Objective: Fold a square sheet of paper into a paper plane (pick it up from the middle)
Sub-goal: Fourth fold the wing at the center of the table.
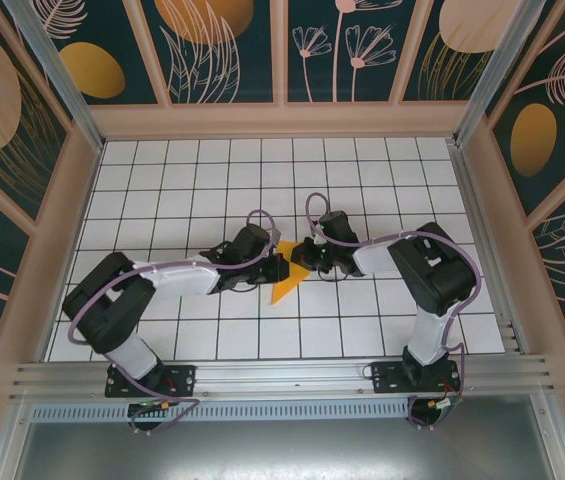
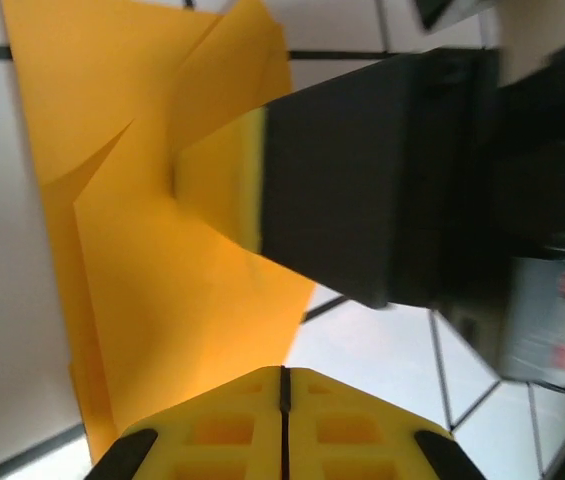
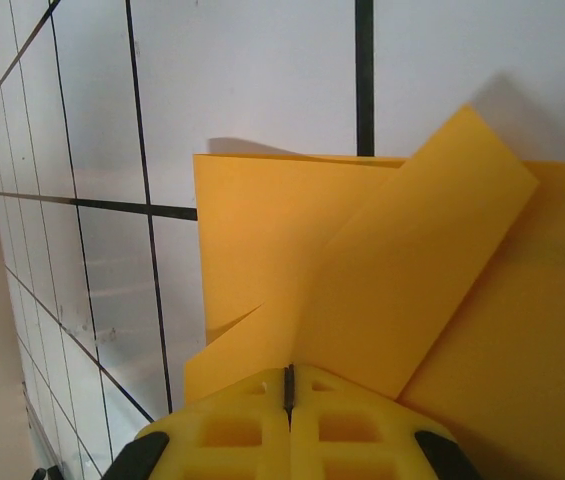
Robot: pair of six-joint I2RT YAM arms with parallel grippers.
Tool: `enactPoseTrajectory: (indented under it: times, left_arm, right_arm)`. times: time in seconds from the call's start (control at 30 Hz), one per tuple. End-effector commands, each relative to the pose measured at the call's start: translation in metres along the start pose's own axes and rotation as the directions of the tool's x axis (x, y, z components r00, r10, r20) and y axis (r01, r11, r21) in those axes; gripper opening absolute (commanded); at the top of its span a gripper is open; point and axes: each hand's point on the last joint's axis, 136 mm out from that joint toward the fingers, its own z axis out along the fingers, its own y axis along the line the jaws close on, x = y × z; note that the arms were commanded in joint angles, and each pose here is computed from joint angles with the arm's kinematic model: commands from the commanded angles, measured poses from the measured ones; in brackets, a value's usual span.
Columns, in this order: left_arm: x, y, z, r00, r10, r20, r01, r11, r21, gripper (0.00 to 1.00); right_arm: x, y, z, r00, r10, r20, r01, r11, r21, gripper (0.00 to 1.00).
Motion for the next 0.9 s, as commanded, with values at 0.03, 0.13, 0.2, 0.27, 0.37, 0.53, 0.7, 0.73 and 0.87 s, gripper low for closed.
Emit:
enactPoseTrajectory:
  times: [0.03,0.13,0.2,0.27,0.37,0.53,0.7,0.73,0.87]
  left_arm:
    - [0.013,0.018,0.023,0.997,-0.043,-0.057,0.042,0.999,-0.020,0.09]
    - [0.028,0.037,0.026,0.994,-0.065,-0.091,0.059,0.996,-0.070,0.09]
    - [0.040,0.053,0.020,0.992,-0.078,-0.102,0.065,0.991,-0.120,0.09]
    - [0.052,0.065,0.012,0.990,-0.082,-0.116,0.063,0.986,-0.157,0.09]
    - [0.073,0.070,0.000,0.983,-0.083,-0.164,0.060,0.988,-0.141,0.09]
    - [0.088,0.081,-0.016,0.980,-0.094,-0.176,0.065,0.985,-0.162,0.10]
    - [0.057,0.051,-0.027,0.994,-0.053,-0.093,0.043,0.994,-0.105,0.11]
    - [0.048,0.045,-0.031,0.997,-0.043,-0.064,0.037,0.995,-0.097,0.11]
    - [0.019,0.016,-0.041,1.000,-0.016,0.022,0.016,0.999,-0.038,0.11]
  right_arm:
    - [0.022,-0.043,0.005,0.997,0.067,-0.028,-0.062,0.988,0.138,0.02]
    - [0.023,-0.045,0.006,0.997,0.071,-0.031,-0.066,0.987,0.143,0.02]
    - [0.022,-0.046,0.007,0.997,0.072,-0.030,-0.067,0.987,0.147,0.02]
    - [0.022,-0.048,0.007,0.997,0.073,-0.028,-0.068,0.986,0.155,0.02]
    - [0.021,-0.049,0.007,0.997,0.068,-0.026,-0.063,0.984,0.167,0.03]
    - [0.019,-0.048,0.008,0.998,0.066,-0.024,-0.061,0.983,0.171,0.03]
    - [0.020,-0.048,0.008,0.997,0.067,-0.026,-0.062,0.983,0.172,0.03]
    - [0.020,-0.049,0.008,0.997,0.069,-0.024,-0.063,0.983,0.175,0.03]
    - [0.020,-0.050,0.007,0.997,0.072,-0.023,-0.067,0.982,0.178,0.03]
